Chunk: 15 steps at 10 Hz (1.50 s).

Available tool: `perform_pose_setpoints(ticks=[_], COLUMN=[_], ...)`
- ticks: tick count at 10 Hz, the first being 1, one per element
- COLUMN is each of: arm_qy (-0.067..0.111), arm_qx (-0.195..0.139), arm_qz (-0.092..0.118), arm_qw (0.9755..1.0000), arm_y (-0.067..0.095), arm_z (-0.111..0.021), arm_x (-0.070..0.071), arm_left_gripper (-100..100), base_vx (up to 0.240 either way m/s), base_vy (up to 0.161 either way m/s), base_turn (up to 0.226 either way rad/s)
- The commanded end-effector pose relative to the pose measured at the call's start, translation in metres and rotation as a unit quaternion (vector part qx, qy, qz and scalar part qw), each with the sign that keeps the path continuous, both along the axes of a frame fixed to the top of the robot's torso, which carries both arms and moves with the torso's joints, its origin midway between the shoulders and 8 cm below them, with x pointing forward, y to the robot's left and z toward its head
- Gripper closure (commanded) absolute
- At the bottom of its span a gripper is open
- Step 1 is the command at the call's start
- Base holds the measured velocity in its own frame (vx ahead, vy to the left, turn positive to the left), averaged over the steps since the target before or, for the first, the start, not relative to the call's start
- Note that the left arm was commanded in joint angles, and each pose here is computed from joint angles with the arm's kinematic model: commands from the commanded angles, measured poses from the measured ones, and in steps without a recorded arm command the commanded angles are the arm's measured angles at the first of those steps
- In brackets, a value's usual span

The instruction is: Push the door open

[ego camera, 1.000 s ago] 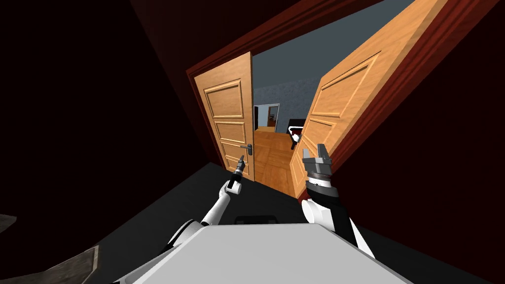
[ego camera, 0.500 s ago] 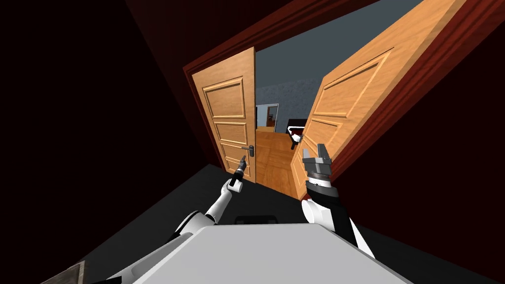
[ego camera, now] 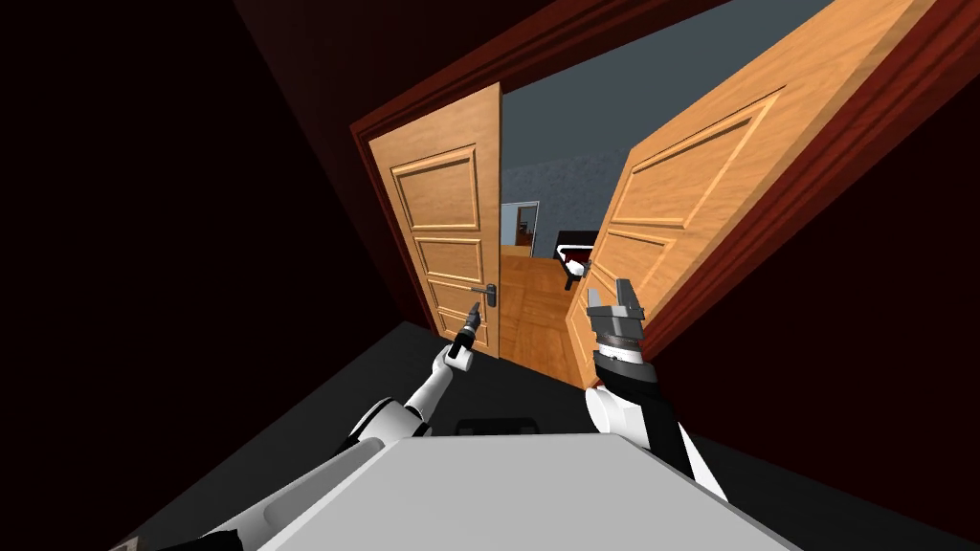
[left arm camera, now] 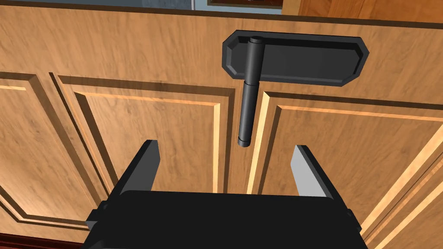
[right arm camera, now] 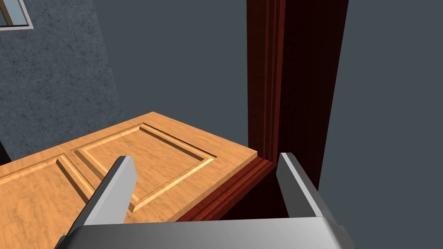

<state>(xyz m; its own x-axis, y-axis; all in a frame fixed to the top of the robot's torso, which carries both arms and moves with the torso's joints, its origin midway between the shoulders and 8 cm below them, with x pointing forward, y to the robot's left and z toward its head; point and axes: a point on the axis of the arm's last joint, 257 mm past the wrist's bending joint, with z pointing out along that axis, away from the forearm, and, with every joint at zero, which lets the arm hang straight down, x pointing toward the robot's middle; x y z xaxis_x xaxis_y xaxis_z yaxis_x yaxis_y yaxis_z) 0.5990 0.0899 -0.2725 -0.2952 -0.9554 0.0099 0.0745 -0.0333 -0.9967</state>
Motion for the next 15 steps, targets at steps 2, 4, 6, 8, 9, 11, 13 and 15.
perform_pose_setpoints(ticks=[2,4,6,8,9,11,13,15], arm_qy=[0.010,0.016,0.024,0.034,0.031,0.030,0.030,0.031], arm_qx=[0.004,0.008,0.011,0.016,0.015,0.019,0.019,0.018], arm_qz=[-0.005,-0.008,-0.012,-0.017,-0.015,-0.010,-0.007,-0.005], arm_qw=[0.9999,0.9998,0.9996,0.9992,0.9993,0.9993,0.9993,0.9993], arm_y=[-0.006,-0.010,-0.015,-0.021,-0.019,-0.010,-0.005,-0.004], arm_z=[-0.006,-0.010,-0.014,-0.018,-0.018,-0.019,-0.019,-0.020], arm_x=[0.004,0.006,0.009,0.011,0.011,0.012,0.013,0.013], arm_left_gripper=[-100,-100,-100,-100,-100,-100,-100,-100], base_vx=[0.068,0.061,0.073,0.079,0.043,0.157,0.198,0.206], base_vy=[0.079,0.068,0.081,0.113,0.046,-0.035,-0.058,-0.064], base_turn=[-0.032,-0.026,-0.038,-0.044,-0.014,-0.028,-0.025,-0.023])
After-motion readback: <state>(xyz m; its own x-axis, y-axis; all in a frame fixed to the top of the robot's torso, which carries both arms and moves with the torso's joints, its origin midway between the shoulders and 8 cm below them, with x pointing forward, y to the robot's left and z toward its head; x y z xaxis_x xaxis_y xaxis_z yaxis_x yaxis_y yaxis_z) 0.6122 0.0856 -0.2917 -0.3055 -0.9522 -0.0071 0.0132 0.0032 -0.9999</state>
